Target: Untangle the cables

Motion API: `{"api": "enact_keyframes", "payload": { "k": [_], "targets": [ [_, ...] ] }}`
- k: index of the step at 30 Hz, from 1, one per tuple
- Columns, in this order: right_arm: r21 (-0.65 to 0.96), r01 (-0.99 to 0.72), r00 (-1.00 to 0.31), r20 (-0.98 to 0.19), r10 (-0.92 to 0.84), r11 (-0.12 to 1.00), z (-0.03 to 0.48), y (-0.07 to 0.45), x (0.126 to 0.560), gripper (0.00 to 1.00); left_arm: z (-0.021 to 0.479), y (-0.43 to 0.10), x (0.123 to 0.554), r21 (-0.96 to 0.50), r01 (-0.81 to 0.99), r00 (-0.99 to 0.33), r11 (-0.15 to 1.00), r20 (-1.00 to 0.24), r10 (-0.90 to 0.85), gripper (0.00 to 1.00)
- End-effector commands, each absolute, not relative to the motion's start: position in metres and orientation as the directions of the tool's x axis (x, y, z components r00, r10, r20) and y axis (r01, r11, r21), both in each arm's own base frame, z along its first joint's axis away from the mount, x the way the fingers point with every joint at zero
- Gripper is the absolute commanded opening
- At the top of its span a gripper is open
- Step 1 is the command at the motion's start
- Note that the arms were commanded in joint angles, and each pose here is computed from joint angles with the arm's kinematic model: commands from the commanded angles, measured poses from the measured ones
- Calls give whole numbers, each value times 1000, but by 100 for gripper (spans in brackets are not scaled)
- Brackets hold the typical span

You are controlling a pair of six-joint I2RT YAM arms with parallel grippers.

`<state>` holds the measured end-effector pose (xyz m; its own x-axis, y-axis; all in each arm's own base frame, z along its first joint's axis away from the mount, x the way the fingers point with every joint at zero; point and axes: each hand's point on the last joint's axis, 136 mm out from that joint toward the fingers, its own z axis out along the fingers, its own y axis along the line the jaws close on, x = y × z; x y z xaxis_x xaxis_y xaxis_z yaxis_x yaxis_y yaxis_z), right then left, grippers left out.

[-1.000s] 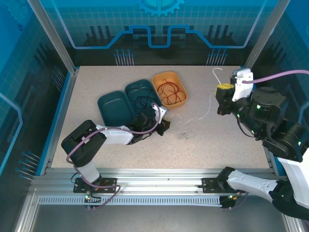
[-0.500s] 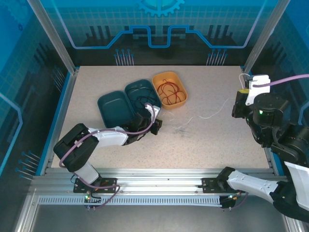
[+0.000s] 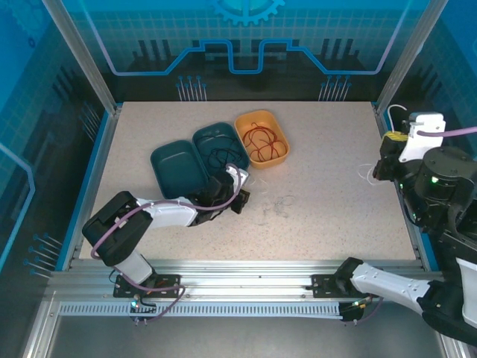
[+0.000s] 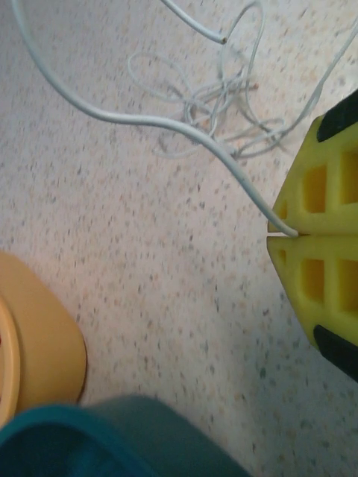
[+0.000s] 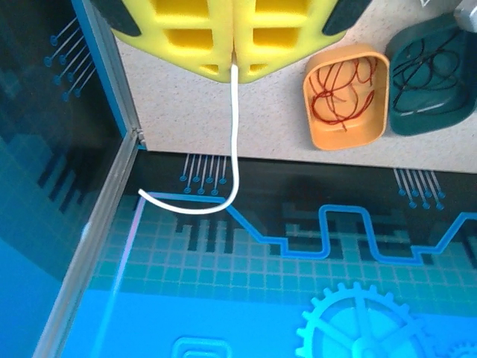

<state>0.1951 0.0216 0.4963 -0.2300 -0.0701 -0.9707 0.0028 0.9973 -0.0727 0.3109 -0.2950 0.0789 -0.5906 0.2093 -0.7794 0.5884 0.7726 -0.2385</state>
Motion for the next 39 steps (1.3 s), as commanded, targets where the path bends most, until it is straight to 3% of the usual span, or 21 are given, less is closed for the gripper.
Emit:
{"api": "enact_keyframes", "payload": {
  "k": [1, 8, 10, 19, 26, 39],
  "targets": [
    [-95, -83, -281, -953, -115, 992, 481, 54, 215, 4, 92, -308, 296, -279, 656, -573, 702, -788, 222, 23],
    [-77, -225, -321, -935, -149, 971, 465, 110, 246, 4, 107, -308, 293, -316, 647, -582, 694, -793, 181, 57],
    [-70, -258, -325, -933, -155, 964, 462, 124, 253, 4, 116, -306, 291, -317, 648, -575, 693, -800, 172, 62],
    [-10, -422, -319, -934, -160, 906, 458, 189, 282, 4, 200, -261, 286, -193, 605, -416, 773, -904, 100, 99],
    [24, -537, -306, -937, -168, 843, 459, 247, 304, 4, 270, -190, 283, -48, 425, -171, 904, -985, 28, 99],
    [69, -705, -281, -941, -188, 706, 447, 365, 335, 4, 351, -136, 265, -65, 272, 43, 960, -996, -80, 99]
  ]
}}
